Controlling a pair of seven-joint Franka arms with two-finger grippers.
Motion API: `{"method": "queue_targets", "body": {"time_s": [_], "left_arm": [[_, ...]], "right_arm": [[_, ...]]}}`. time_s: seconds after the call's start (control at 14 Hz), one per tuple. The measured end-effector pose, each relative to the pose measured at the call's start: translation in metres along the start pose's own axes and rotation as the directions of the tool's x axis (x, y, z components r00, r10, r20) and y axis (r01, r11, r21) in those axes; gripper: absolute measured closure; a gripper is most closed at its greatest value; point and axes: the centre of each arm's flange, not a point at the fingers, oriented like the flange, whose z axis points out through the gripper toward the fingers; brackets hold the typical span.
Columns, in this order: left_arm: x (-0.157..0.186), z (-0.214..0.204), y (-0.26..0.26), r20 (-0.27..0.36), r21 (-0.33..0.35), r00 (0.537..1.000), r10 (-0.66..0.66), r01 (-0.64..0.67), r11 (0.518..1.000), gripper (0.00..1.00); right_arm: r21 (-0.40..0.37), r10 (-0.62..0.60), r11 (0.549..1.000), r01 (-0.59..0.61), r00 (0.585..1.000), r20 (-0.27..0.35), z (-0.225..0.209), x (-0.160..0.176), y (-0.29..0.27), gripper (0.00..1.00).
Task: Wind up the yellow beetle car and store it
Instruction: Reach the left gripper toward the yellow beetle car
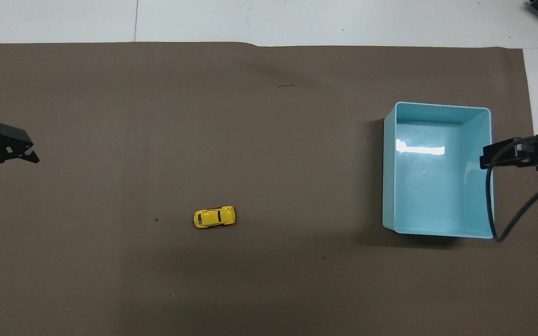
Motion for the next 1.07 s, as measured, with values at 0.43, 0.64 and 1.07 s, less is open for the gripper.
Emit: {"method": "queue_targets", "body": {"time_s": [0.43,0.64,1.07], "left_arm": [[-0.055,0.026,0.005,0.006,0.065,0.856,-0.517,0.516,0.854,0.00],[-0.068,0.048,0.012,-0.015,0.092,0.711,-0.703,0.701,0.707,0.00],[-0.106,0.099,0.042,0.001,0.010,0.533,-0.846,0.846,0.533,0.00]], "right_arm": [[0.000,0.000,1.000,0.000,1.000,0.000,0.000,0.000,0.000,0.00],[0.000,0.000,1.000,0.000,1.000,0.000,0.000,0.000,0.000,0.00],[0.000,0.000,1.000,0.000,1.000,0.000,0.000,0.000,0.000,0.00]]}}
